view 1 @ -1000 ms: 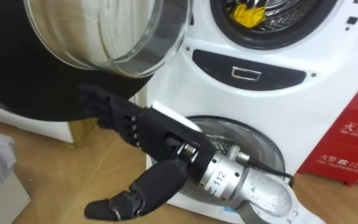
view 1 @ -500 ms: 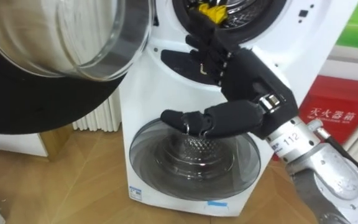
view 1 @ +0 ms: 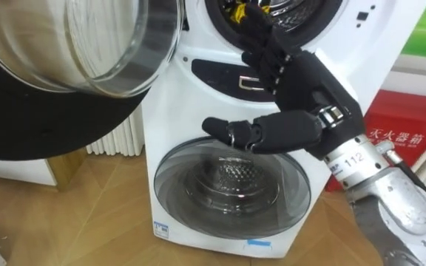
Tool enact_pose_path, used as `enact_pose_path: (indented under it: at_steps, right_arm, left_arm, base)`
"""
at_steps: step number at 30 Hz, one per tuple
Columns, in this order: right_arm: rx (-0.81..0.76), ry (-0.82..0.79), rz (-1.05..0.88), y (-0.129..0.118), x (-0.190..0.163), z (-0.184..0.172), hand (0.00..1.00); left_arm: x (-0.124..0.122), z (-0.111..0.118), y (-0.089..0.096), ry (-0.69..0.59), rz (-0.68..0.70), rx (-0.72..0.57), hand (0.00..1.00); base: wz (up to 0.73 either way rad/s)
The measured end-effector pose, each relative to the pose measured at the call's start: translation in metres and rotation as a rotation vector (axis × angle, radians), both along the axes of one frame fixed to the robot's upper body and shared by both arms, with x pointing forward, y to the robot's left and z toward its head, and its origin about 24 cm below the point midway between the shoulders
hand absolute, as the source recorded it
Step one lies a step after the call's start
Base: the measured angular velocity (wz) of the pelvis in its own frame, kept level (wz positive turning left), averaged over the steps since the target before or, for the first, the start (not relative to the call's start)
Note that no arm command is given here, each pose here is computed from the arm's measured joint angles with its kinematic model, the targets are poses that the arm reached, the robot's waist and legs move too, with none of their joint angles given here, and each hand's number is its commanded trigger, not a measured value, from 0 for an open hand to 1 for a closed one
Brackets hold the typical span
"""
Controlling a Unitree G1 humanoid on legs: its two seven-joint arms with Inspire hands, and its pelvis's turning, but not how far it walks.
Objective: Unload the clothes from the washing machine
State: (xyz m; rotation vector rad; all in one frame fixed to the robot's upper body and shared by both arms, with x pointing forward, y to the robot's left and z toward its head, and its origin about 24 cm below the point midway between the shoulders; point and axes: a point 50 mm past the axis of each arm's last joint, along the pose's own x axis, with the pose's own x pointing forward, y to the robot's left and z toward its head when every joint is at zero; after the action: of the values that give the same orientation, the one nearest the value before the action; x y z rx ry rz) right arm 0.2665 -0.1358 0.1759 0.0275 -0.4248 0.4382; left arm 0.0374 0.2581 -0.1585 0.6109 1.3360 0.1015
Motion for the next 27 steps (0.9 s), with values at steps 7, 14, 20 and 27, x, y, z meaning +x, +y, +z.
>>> enact_pose_path:
  at_steps: [7, 14, 20, 27]
  right_arm:
    - [0.026, 0.058, -0.057, -0.007, 0.017, -0.007, 0.00]
    - [0.014, 0.129, -0.131, -0.016, 0.027, -0.024, 0.00]
    - [0.053, 0.128, -0.162, -0.016, 0.027, -0.024, 0.00]
    - [0.046, 0.141, -0.187, -0.020, 0.026, -0.027, 0.00]
  left_arm:
    - [0.004, 0.002, 0.003, -0.023, 0.029, 0.020, 0.00]
    - [-0.010, 0.002, 0.006, 0.003, 0.069, 0.024, 0.00]
    - [-0.016, 0.001, 0.008, 0.031, 0.073, 0.023, 0.00]
    - [-0.031, 0.002, 0.014, 0.040, 0.145, 0.011, 0.00]
  base:
    - [0.12]
    - [0.12]
    - [0.21]
    - [-0.10]
